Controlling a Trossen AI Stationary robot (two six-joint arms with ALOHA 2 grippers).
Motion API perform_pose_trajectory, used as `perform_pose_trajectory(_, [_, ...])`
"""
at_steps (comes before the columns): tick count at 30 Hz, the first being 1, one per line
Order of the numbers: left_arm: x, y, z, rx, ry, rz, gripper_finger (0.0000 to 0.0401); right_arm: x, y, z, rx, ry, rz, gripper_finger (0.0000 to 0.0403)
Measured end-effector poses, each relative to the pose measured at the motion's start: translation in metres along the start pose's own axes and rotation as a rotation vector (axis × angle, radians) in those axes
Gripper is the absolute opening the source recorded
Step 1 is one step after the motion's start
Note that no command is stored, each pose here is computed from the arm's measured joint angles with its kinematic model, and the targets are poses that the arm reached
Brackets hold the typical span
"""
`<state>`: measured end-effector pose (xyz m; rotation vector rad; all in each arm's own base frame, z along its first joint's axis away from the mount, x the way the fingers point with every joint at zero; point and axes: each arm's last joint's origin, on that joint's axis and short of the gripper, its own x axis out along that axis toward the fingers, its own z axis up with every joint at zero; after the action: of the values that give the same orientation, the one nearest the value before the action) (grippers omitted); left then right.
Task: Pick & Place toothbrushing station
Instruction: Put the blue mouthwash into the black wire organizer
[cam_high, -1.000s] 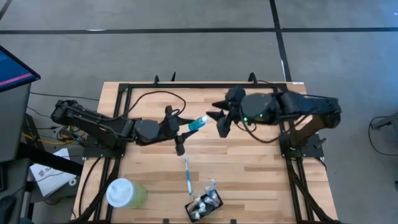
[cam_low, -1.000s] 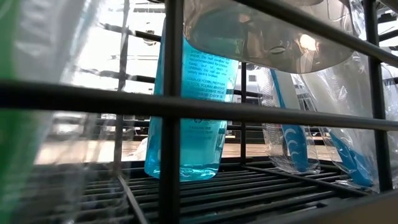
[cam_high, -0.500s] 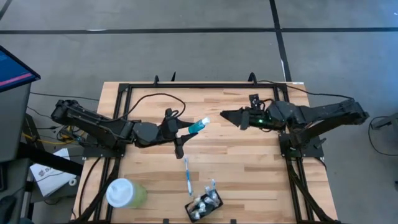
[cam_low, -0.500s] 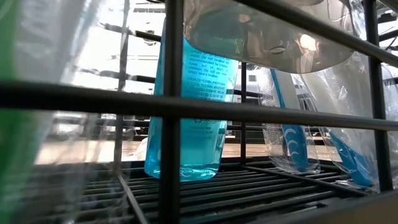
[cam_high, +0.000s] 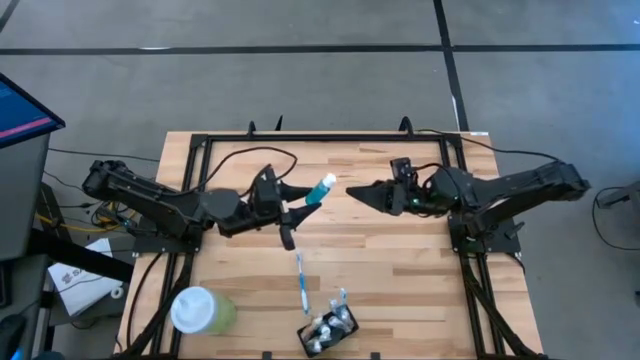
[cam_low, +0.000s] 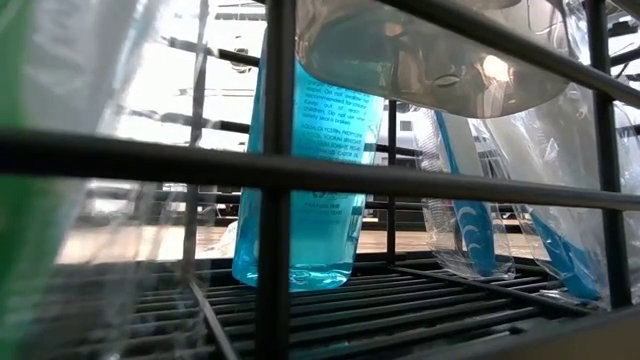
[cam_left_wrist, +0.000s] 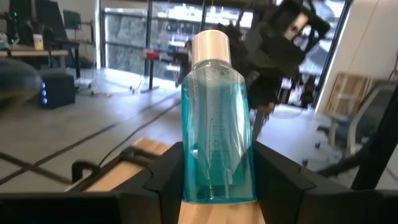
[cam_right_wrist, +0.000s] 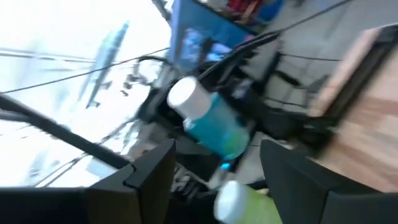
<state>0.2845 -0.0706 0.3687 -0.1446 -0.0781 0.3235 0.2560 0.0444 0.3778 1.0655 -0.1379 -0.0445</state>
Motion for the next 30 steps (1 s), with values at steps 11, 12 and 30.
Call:
perform_pose_trajectory(11, [-0.002, -0.003, 0.006, -0.035, -0.053, -0.022, 0.0152, 0.020, -0.004, -0.001, 0.024, -0.016, 0.107, 0.0226])
perform_pose_trajectory(12, [-0.002, -0.004, 0.006, -0.034, -0.050, -0.026, 0.0151, 0.020, -0.004, -0.001, 0.008, -0.010, 0.111, 0.0226])
perform_pose_trajectory(30, [-0.021, -0.020, -0.029, 0.069, 0.247, -0.069, 0.0152, 0.016, -0.023, -0.010, 0.061, 0.233, -0.044, 0.0226])
